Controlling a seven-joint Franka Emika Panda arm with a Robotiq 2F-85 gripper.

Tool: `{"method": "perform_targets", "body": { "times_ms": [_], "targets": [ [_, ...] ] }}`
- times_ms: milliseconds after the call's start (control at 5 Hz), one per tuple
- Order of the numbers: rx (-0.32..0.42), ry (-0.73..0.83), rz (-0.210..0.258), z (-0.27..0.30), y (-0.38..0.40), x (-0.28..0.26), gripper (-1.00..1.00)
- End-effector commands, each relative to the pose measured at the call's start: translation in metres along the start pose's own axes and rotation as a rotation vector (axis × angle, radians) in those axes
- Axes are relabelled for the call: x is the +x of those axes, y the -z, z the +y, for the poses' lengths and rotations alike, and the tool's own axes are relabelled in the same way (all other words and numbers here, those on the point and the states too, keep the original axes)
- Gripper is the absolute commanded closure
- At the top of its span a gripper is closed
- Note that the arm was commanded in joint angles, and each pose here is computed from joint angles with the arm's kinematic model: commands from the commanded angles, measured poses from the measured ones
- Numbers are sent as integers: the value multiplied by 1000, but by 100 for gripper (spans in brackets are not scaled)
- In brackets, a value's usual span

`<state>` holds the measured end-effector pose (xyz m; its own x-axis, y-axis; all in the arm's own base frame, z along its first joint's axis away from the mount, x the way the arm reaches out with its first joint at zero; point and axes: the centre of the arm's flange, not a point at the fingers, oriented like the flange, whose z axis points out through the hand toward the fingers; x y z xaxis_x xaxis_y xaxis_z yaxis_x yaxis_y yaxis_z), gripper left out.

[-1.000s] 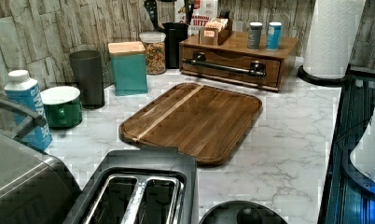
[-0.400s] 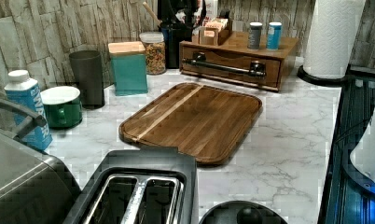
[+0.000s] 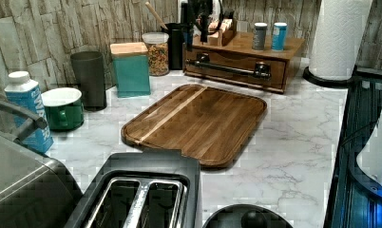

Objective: Open the drawer.

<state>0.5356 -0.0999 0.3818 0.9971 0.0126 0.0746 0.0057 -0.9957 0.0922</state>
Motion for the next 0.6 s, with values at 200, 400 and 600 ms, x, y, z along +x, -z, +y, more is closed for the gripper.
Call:
{"method": "perform_targets", "body": {
  "times_ms": [200, 400, 600],
  "targets": [
    [-53, -56, 92, 70, -12, -12, -100],
    [-36, -43, 83, 75, -22, -7, -100],
    [-42, -9, 68, 72, -37, -2, -100]
  ]
}}
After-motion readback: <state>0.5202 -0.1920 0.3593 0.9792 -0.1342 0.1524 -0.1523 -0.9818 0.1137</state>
